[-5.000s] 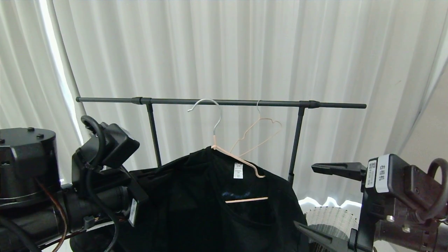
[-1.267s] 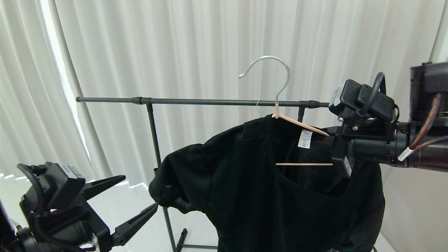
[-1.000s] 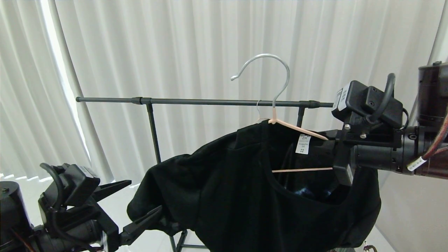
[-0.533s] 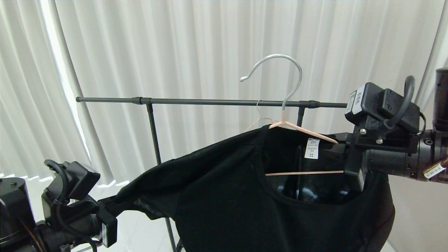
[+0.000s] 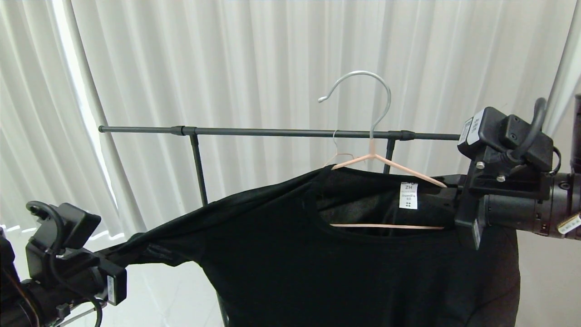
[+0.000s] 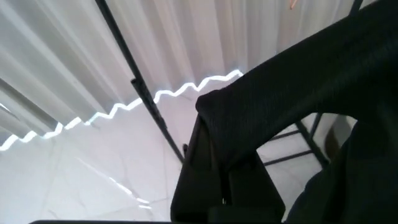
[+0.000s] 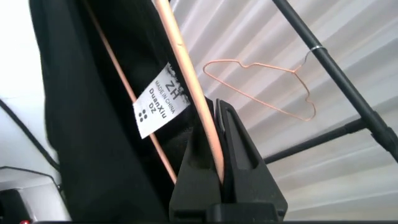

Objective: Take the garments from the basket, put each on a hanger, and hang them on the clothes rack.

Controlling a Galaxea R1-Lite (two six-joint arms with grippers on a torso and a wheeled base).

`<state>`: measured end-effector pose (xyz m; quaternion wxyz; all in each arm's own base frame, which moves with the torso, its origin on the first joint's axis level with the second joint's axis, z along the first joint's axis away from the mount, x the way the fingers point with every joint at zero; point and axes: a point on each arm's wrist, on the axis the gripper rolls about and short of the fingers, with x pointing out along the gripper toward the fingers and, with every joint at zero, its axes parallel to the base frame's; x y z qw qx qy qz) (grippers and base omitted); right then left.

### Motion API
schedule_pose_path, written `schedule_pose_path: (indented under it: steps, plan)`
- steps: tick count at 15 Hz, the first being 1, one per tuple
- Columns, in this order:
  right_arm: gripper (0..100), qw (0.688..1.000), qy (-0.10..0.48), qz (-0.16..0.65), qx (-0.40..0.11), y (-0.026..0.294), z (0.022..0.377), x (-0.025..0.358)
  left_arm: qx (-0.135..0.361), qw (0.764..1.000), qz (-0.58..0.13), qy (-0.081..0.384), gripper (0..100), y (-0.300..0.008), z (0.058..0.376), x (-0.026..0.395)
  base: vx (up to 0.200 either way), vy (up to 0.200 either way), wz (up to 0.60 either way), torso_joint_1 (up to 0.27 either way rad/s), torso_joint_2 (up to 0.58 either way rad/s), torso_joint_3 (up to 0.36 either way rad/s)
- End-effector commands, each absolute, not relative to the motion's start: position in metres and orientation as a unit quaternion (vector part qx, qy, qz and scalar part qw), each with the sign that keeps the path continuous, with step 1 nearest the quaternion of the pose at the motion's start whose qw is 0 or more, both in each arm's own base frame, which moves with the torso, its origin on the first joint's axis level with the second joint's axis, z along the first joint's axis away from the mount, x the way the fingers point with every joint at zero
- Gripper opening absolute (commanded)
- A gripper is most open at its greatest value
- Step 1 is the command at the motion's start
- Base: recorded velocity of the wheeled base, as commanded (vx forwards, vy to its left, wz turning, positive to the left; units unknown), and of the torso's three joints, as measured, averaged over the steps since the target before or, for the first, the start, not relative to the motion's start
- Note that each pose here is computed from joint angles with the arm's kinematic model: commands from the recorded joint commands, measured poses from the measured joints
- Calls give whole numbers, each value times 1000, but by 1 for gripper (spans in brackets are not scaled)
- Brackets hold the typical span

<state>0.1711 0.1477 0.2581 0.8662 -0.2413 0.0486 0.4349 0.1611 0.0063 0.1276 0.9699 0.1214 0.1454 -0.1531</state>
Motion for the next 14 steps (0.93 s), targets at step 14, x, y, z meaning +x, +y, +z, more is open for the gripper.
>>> schedule_pose_path:
  steps: [14]
  plan:
    - [0, 940, 164, 221, -202, 111, 228, 184, 43, 989, -130, 57, 100, 0, 184, 195, 0, 0, 0, 0, 0, 0]
